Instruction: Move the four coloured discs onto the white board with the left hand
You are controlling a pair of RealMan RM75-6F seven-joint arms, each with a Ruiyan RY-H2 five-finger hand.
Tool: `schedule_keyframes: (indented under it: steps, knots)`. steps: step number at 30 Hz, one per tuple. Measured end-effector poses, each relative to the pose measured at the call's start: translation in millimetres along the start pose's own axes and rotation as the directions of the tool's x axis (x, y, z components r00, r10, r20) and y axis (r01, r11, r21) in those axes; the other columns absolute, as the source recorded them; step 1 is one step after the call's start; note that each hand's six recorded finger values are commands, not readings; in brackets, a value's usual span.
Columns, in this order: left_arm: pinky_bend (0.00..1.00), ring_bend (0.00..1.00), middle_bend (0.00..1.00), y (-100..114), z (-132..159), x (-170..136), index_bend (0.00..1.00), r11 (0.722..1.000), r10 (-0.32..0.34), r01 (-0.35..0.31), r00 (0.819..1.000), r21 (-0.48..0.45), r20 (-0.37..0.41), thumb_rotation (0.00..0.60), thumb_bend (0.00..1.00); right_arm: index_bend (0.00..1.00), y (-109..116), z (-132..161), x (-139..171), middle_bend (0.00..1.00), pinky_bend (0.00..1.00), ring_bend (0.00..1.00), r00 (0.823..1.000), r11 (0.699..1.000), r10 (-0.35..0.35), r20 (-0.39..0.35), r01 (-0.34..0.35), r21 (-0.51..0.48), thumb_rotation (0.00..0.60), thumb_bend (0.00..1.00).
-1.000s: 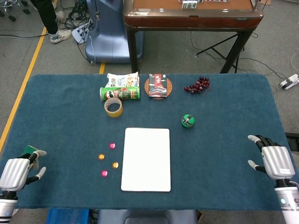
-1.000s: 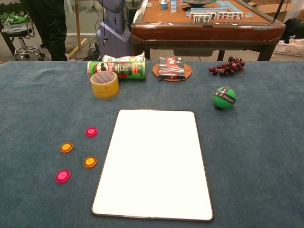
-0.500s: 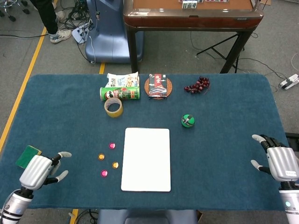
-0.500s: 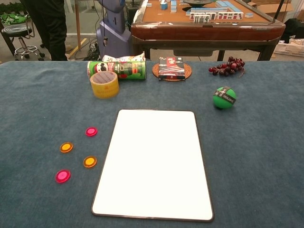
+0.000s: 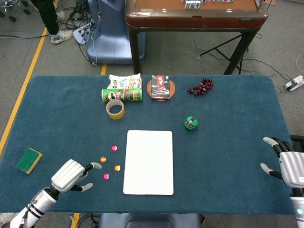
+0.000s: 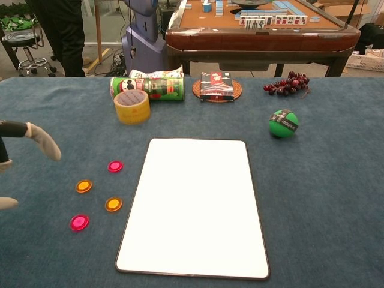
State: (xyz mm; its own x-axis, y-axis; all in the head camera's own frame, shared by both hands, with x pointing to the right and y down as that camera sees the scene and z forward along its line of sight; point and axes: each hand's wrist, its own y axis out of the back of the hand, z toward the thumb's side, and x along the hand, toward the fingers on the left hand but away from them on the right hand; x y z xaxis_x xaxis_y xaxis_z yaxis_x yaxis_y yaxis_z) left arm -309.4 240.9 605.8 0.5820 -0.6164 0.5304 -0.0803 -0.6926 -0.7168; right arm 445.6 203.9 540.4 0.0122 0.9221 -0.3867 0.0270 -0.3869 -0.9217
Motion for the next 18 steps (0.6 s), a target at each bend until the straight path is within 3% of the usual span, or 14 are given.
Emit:
schedule_keyframes:
  steps: [10,18]
  knots:
    - [1.00,1.00,1.00,-29,3,20,0.41,0.995,-0.096,0.096,0.995,0.028,-0.024,0.600,0.22,0.25,1,-1,0,0.27,0.48,0.29,1.000,1.000,0.003,-0.006,-0.003,-0.008,0.600,0.00]
    - [1.00,1.00,1.00,-39,-1,30,0.42,0.990,-0.124,0.128,0.991,0.060,-0.057,0.600,0.22,0.25,-2,2,-3,0.27,0.48,0.29,1.000,1.000,0.015,-0.017,-0.015,-0.003,0.600,0.00]
